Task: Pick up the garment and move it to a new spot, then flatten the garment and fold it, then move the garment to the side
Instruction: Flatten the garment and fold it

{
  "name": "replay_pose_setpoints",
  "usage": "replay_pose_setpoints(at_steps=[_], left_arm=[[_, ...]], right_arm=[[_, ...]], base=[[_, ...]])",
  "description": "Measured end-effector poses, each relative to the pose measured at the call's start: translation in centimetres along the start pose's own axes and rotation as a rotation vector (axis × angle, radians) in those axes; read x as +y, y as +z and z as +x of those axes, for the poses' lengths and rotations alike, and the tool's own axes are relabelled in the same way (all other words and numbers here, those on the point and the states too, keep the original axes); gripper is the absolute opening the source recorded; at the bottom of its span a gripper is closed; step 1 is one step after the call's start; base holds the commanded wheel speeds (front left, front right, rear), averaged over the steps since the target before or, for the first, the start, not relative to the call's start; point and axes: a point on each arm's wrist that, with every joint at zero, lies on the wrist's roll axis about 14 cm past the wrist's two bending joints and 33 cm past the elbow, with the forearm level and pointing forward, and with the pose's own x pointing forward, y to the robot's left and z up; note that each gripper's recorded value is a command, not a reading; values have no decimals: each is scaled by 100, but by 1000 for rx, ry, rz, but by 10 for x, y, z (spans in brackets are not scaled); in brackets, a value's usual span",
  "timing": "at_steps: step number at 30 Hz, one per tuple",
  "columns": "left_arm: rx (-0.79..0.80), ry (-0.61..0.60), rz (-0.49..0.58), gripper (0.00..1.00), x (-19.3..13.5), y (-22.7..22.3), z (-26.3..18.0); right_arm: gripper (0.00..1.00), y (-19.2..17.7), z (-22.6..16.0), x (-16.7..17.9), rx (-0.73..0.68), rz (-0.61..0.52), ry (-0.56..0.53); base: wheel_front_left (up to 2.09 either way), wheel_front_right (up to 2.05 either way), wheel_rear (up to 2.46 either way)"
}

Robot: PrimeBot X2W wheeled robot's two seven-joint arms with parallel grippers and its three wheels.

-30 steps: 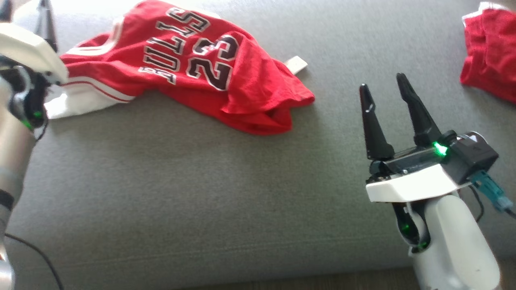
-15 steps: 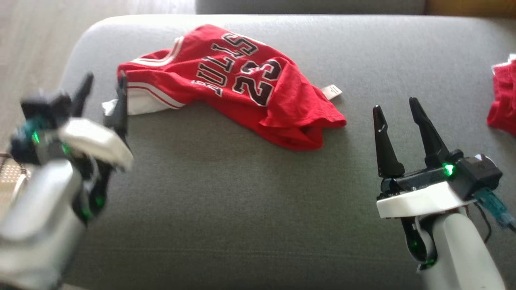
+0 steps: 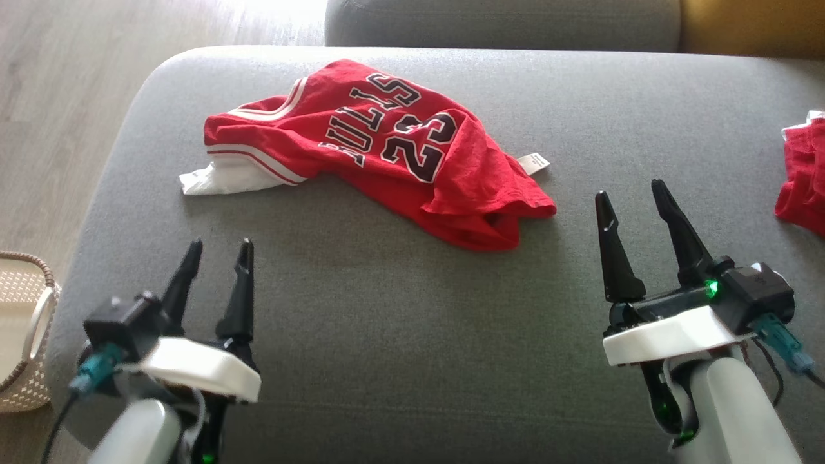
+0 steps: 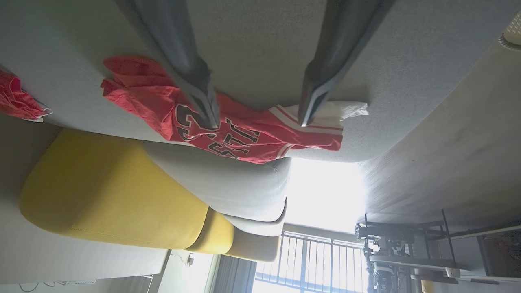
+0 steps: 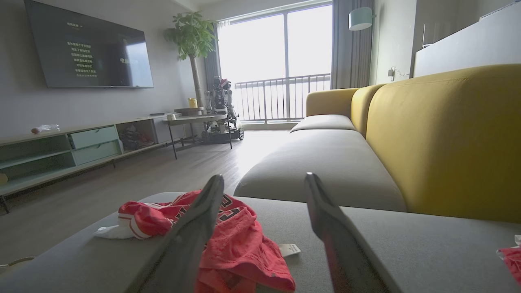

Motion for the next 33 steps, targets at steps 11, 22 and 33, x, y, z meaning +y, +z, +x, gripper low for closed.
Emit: replay_pose_setpoints(at_steps=[11,22,33], left_arm=[[15,-2,-38,100,-10,-16,-5],[80,39,-49,100,0,-42,-5],[121,100,-55,100,15,-57,-9]], right_arm=[[100,-40,-4,-12,113,66,-46],[100,-123,44,-42,355,227,-168],[100,-189,53,-21,515,463,-223]], base=[[0,0,0],[0,0,0],[0,0,0]])
